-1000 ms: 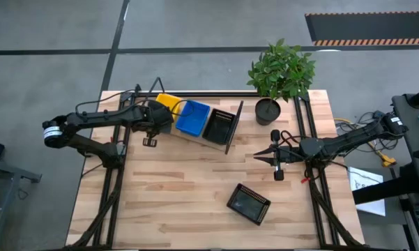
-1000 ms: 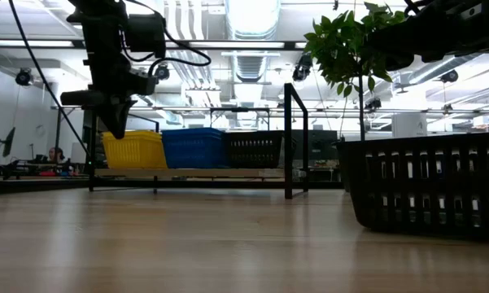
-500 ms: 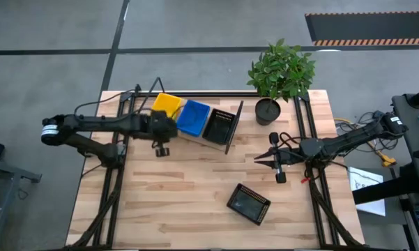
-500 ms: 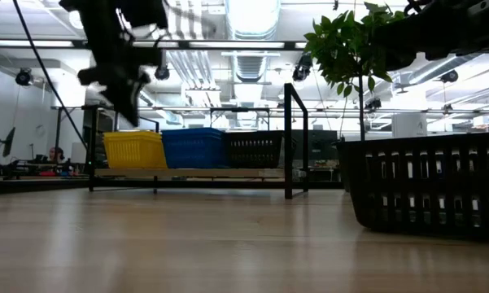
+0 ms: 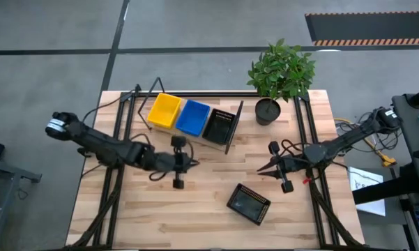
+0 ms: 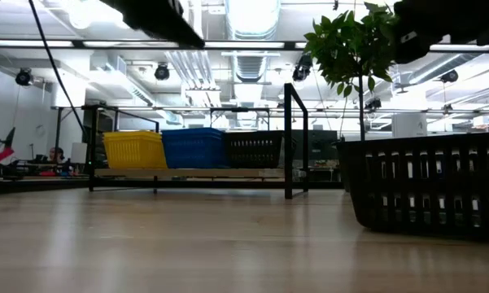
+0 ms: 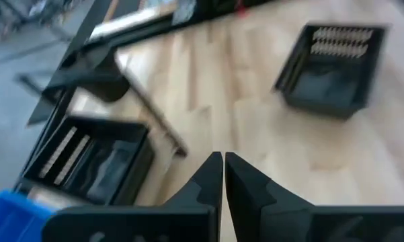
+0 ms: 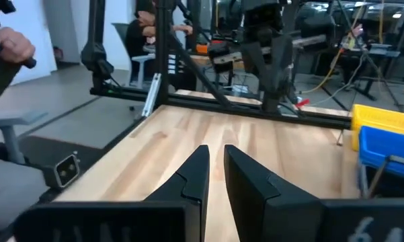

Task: Stack baskets on shelf by color
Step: Stack the black basket on top of the other black baskets on the shelf

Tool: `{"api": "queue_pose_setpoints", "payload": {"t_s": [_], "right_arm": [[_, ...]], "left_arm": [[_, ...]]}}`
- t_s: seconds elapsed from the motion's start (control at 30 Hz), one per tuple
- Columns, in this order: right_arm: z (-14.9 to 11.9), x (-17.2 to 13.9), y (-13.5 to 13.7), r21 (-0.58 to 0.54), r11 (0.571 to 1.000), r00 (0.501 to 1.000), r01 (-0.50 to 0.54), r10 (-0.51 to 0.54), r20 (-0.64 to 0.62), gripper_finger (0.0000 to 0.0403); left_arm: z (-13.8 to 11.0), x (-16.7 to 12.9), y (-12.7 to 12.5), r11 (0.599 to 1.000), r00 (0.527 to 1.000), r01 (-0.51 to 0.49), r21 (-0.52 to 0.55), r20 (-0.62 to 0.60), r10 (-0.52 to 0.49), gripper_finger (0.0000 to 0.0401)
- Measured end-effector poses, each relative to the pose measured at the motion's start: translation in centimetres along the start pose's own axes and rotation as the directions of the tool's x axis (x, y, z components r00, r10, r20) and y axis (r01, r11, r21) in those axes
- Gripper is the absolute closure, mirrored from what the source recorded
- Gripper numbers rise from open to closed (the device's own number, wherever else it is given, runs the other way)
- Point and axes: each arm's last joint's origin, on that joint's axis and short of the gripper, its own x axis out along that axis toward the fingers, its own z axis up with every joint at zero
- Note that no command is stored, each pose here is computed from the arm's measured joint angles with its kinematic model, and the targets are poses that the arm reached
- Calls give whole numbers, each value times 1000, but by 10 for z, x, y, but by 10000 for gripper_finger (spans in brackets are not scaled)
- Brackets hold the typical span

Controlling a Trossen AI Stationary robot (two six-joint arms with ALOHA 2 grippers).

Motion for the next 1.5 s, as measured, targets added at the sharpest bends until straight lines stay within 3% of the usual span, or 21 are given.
{"api": "queue_pose_setpoints", "payload": {"t_s": [0.37,0.57,0.8,1.07,1.17,1.37,1.5], "right_arm": [[6,32,18,-14,1000,996,-8,7,-85,365],[17,64,31,5,999,951,-35,35,-307,365],[29,89,62,82,996,794,-38,80,-602,365],[45,98,102,53,998,522,-18,54,-851,365],[49,104,117,34,998,468,-51,54,-882,362],[46,119,149,-50,975,429,-218,50,-902,312],[32,126,158,-116,945,321,-305,-13,-947,264]], "left_arm": [[-1,8,-33,998,998,49,41,29,-51,400],[0,9,-34,998,998,50,28,40,-51,400],[2,2,-38,997,996,71,18,60,-72,400],[2,-1,-41,996,994,83,25,66,-85,400],[2,-1,-41,996,994,83,24,66,-84,400],[3,-1,-41,996,994,82,23,69,-84,400],[2,-1,-41,996,994,81,31,67,-83,400]]}}
